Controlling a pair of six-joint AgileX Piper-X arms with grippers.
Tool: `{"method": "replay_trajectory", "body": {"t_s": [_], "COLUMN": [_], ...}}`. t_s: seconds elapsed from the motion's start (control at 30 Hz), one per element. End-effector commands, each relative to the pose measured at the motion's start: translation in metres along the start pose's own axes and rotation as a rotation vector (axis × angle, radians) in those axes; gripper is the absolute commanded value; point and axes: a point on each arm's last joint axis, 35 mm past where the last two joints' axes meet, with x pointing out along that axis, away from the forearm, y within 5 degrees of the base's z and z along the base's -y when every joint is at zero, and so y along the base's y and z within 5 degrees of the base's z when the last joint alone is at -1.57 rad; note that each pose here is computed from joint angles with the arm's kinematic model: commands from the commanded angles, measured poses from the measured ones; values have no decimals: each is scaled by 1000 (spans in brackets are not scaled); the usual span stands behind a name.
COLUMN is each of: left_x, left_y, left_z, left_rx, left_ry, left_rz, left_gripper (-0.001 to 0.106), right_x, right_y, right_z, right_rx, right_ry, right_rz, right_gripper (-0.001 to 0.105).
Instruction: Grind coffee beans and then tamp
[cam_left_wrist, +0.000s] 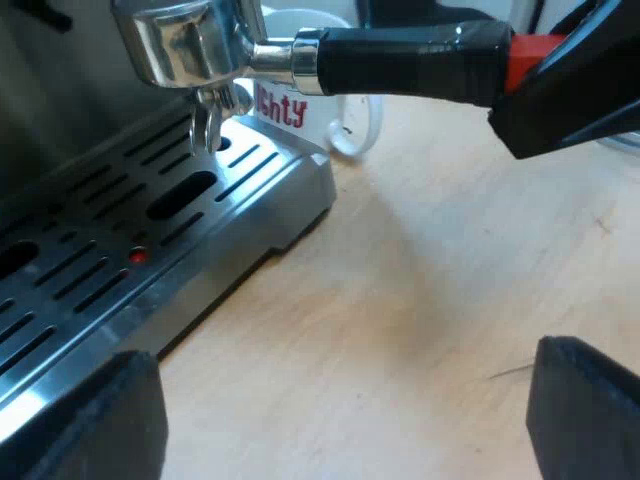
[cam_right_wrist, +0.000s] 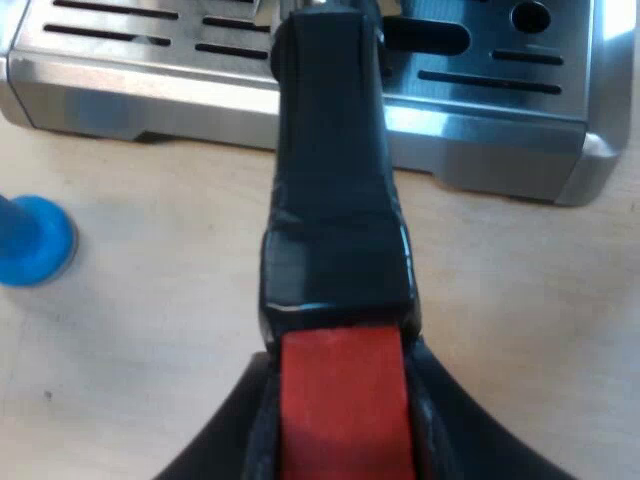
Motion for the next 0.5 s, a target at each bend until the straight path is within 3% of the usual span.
{"method": "replay_trajectory", "body": {"t_s": [0.03, 0.3, 0.5], "left_x": [0, -9, -25], "left_y": [-2, -7, -17], "left_z": [2, 5, 7], "left_rx": [8, 35, 79], "left_ry": [-9, -52, -123], "left_rz": [-39, -43, -50], "left_gripper": [77, 77, 77], "right_x": [-12, -29, -29], "right_y": [-4, 1, 3], "right_z": [2, -10, -36], "right_rx": [11, -29, -43], "right_ry": [-57, -123, -181], "right_rz": [-44, -62, -61], "right_gripper": [0, 0, 0]}}
